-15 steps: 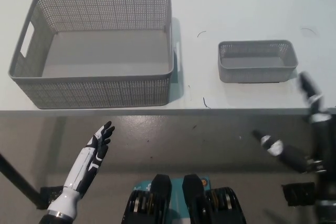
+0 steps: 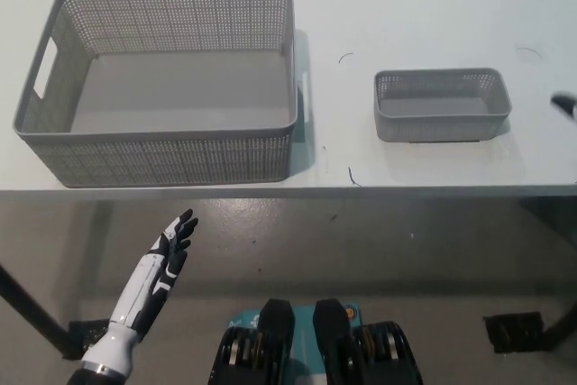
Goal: Use the right hand to pick up a small rectangular container and put it into a bigger container on the left side
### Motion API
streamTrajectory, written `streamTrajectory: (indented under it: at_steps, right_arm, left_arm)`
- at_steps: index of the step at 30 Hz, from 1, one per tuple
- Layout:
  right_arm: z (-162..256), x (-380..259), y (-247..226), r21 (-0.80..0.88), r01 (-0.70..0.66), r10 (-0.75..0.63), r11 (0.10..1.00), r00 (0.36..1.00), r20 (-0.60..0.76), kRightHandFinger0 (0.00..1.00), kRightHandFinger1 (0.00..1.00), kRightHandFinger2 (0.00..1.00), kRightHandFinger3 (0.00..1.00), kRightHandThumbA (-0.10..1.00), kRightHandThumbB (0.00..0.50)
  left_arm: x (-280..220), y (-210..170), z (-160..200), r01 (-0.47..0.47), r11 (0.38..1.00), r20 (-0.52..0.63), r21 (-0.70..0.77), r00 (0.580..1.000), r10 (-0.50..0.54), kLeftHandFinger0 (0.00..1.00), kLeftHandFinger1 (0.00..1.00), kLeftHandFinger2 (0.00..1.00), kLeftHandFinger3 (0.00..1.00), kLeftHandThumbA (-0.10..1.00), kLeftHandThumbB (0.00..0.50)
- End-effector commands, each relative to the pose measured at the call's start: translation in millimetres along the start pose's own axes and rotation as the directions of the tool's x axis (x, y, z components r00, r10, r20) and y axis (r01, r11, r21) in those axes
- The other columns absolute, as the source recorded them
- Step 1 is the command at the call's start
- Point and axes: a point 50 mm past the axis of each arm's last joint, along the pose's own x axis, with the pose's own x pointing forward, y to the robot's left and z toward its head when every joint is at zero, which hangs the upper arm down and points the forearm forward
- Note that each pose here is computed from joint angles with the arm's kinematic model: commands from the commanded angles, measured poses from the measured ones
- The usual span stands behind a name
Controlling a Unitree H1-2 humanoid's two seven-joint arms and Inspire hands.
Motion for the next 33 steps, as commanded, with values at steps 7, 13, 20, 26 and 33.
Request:
streamTrajectory:
  at_steps: [7,13,20,26,33]
  right_arm:
    - [-3,221,-90,-0.125,-0.663,0.557,0.738,0.703,-0.443,1.00,1.00,1.00,1.00,1.00,0.293]
    - [-17,264,-74,-0.185,-0.786,0.604,0.589,0.581,-0.545,1.00,1.00,1.00,1.00,1.00,0.402]
    - [-33,296,-29,-0.045,-0.898,0.688,0.437,0.366,-0.627,1.00,1.00,1.00,1.00,1.00,0.371]
    - [-38,305,9,-0.032,-0.932,0.694,0.362,0.292,-0.658,1.00,1.00,1.00,1.00,1.00,0.333]
    - [-49,302,50,0.029,-0.952,0.698,0.305,0.203,-0.687,1.00,1.00,1.00,1.00,1.00,0.281]
  left_arm:
    - [18,23,27,-0.009,0.997,0.147,0.073,0.989,-0.002,1.00,1.00,1.00,1.00,1.00,0.250]
    - [18,22,27,-0.003,0.997,0.147,0.082,0.989,-0.009,1.00,1.00,1.00,1.00,1.00,0.243]
    - [9,17,24,0.010,0.997,0.125,0.078,0.992,-0.020,1.00,1.00,1.00,1.00,1.00,0.209]
    - [5,13,21,0.014,0.996,0.109,0.084,0.994,-0.024,1.00,1.00,1.00,1.00,1.00,0.218]
    - [1,11,20,0.015,0.997,0.109,0.078,0.994,-0.024,1.00,1.00,1.00,1.00,1.00,0.227]
